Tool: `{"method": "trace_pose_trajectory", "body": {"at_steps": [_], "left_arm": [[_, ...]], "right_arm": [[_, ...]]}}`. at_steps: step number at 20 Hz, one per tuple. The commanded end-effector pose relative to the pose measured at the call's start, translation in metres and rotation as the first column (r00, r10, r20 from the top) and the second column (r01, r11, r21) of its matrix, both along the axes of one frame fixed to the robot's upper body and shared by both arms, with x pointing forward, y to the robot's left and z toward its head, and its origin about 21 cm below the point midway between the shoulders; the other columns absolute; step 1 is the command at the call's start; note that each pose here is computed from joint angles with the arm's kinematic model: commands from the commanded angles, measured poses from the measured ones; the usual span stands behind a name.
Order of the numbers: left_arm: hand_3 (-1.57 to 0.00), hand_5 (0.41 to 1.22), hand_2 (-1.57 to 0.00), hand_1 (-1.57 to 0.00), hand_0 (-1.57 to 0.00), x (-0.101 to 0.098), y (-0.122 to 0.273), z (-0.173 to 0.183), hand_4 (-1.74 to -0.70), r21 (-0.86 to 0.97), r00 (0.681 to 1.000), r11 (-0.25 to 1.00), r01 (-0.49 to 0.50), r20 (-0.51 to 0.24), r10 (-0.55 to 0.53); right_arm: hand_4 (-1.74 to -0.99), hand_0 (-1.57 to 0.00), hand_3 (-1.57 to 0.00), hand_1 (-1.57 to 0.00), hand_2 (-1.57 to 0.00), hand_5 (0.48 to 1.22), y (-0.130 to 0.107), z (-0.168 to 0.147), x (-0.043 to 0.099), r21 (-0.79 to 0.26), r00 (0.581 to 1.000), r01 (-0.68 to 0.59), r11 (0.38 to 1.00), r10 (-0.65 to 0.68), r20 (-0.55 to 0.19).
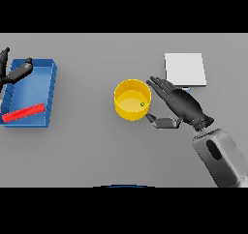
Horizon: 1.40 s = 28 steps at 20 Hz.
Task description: Pick up the red beaker and tilt it to pour out 1 green nut into yellow bowl. Pick up the yellow bowl and place it on the metallic measuring scale.
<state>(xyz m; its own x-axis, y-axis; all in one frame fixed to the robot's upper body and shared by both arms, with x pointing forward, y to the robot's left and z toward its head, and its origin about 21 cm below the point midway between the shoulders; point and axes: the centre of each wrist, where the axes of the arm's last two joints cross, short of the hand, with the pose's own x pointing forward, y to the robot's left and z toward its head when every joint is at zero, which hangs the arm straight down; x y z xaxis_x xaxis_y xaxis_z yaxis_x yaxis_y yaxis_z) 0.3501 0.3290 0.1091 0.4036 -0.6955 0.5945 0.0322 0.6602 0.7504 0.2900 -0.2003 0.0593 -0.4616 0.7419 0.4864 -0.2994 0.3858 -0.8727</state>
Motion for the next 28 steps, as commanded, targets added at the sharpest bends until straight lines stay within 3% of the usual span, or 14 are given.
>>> {"method": "trace_pose_trajectory", "body": {"at_steps": [1, 9, 14, 23, 28], "left_arm": [[0.00, 0.716, 0.00, 0.00, 0.00, -0.001, -0.002, -0.003, -0.79, 0.004, 1.000, 1.000, 0.003, -0.007, -0.003], [0.00, 0.718, 0.00, 0.00, 0.00, 0.001, -0.003, -0.002, -0.80, 0.002, 1.000, 1.000, 0.013, 0.002, -0.013], [0.00, 0.723, 0.00, 0.00, 0.00, 0.002, -0.002, 0.001, -0.79, 0.001, 1.000, 1.000, 0.010, 0.000, -0.010], [0.00, 0.737, 0.00, 0.00, 0.00, 0.000, 0.000, 0.003, -0.80, 0.008, 1.000, 1.000, 0.015, 0.000, -0.015], [0.00, 0.731, 0.00, 0.00, 0.00, 0.002, 0.001, 0.000, -0.79, 0.013, 1.000, 1.000, 0.017, 0.001, -0.017]], "right_arm": [[-1.276, 0.00, 0.00, 0.00, 0.00, 0.666, 0.006, 0.003, 0.004, -0.044, 0.999, -0.042, 0.998, 0.042, 0.009], [-1.277, 0.00, 0.00, 0.00, 0.00, 0.677, 0.032, 0.012, 0.036, -0.239, 0.970, -0.242, 0.940, 0.235, -0.061], [-1.246, 0.00, 0.00, 0.00, 0.00, 0.686, 0.048, 0.002, 0.050, -0.302, 0.945, -0.327, 0.895, 0.300, -0.134], [-1.300, 0.00, 0.00, 0.00, 0.00, 0.671, 0.061, -0.008, 0.060, -0.394, 0.920, -0.387, 0.834, 0.316, -0.234], [-1.304, 0.00, 0.00, 0.00, 0.00, 0.713, 0.072, -0.010, 0.064, -0.440, 0.910, -0.408, 0.800, 0.321, -0.260]]}}
